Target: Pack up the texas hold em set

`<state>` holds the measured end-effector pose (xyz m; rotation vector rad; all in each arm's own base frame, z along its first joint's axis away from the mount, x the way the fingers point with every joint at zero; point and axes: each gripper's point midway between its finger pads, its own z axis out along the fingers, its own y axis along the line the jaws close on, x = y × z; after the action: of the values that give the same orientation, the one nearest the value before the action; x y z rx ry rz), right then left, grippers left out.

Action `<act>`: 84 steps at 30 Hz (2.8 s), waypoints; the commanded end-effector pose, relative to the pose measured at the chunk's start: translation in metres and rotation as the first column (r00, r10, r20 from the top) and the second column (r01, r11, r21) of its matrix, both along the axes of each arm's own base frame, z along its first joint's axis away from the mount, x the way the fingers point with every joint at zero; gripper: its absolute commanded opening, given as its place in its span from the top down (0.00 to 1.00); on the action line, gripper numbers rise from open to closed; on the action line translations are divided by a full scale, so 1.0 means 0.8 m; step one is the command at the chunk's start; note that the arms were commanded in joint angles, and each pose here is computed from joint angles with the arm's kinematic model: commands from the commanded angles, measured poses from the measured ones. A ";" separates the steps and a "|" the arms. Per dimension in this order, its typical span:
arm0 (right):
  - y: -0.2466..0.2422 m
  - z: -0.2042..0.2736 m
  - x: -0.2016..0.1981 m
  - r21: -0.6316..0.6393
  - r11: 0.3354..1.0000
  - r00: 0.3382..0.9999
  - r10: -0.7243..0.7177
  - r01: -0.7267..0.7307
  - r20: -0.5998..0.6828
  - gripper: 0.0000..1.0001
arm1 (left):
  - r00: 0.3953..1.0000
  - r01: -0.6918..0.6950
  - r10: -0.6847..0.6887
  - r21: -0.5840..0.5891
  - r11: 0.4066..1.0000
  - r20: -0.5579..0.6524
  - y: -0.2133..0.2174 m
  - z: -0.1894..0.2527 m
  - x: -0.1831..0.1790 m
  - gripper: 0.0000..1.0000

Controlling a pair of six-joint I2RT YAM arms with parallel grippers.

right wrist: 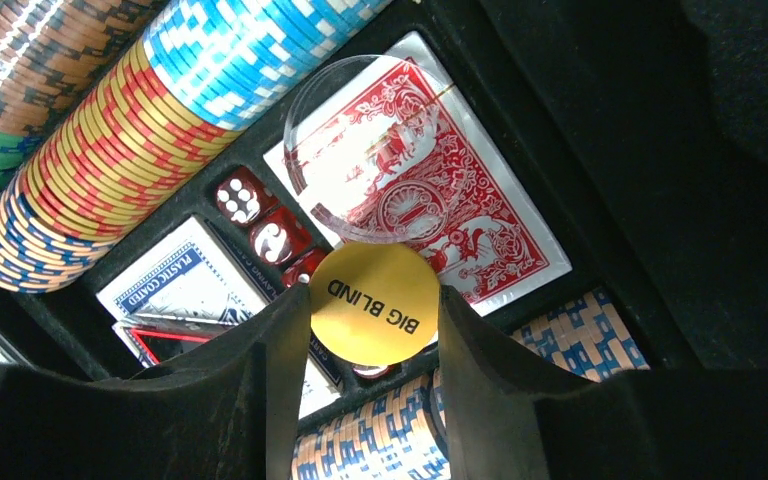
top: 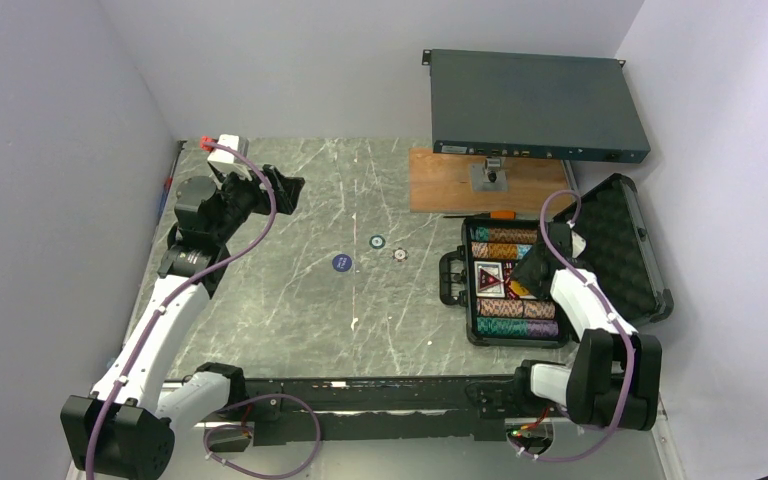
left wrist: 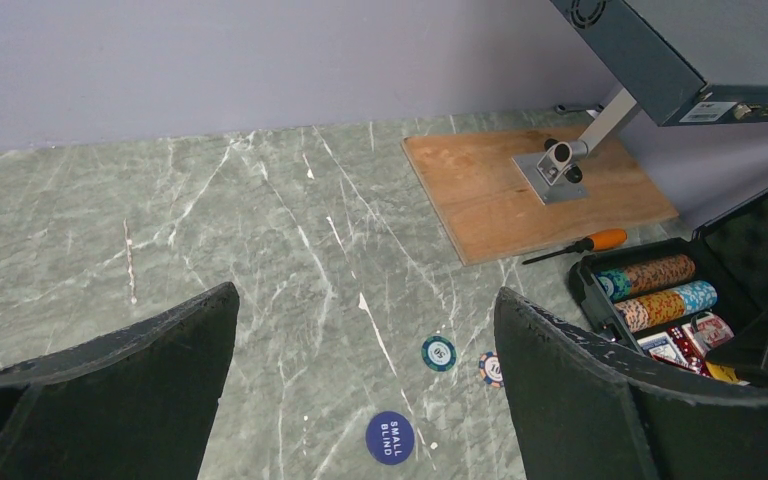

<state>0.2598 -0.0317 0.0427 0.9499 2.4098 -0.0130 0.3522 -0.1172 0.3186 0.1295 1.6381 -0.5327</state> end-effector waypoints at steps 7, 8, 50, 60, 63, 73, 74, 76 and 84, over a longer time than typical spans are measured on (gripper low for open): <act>-0.026 -0.001 0.005 -0.082 0.994 0.998 -0.065 0.065 -0.001 0.75 | 0.996 0.015 -0.013 -0.024 1.000 0.085 -0.002 0.040 -0.002 0.01; -0.026 0.000 0.003 -0.083 0.994 0.998 -0.066 0.065 -0.003 0.73 | 0.996 0.013 -0.011 -0.024 1.000 0.084 -0.002 0.040 -0.002 0.01; 0.542 0.064 0.059 -0.289 0.380 0.261 0.889 -0.879 0.377 0.01 | 0.997 -0.017 0.018 -0.012 1.000 0.073 0.006 0.037 0.003 0.01; 0.565 0.026 0.069 -0.320 0.383 0.282 0.905 -0.866 0.320 0.15 | 0.997 -0.018 0.019 -0.021 1.000 0.072 0.009 0.038 0.003 0.01; 0.564 0.019 0.072 -0.330 0.386 0.289 0.907 -0.862 0.306 0.21 | 0.997 -0.024 0.025 -0.021 0.999 0.072 0.011 0.038 0.004 0.01; 0.562 0.004 0.076 -0.326 0.407 0.318 0.901 -0.853 0.294 0.30 | 0.997 -0.013 0.015 -0.031 0.999 0.076 0.009 0.040 0.002 0.01; 0.562 0.001 0.076 -0.325 0.411 0.323 0.900 -0.852 0.292 0.30 | 0.997 -0.012 0.014 -0.031 0.999 0.075 0.008 0.040 0.002 0.01; 0.559 -0.003 0.079 -0.325 0.426 0.340 0.895 -0.844 0.288 0.31 | 0.997 -0.014 0.016 -0.030 0.999 0.075 0.009 0.040 0.002 0.01; 0.553 -0.012 0.087 -0.319 0.446 0.365 0.887 -0.836 0.284 0.31 | 0.997 -0.010 0.013 -0.032 0.999 0.074 0.008 0.040 0.002 0.01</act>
<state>0.3129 0.4039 0.0229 -0.5504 2.1875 0.3773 0.3555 -0.1091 0.3198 0.1062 1.6338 -0.5181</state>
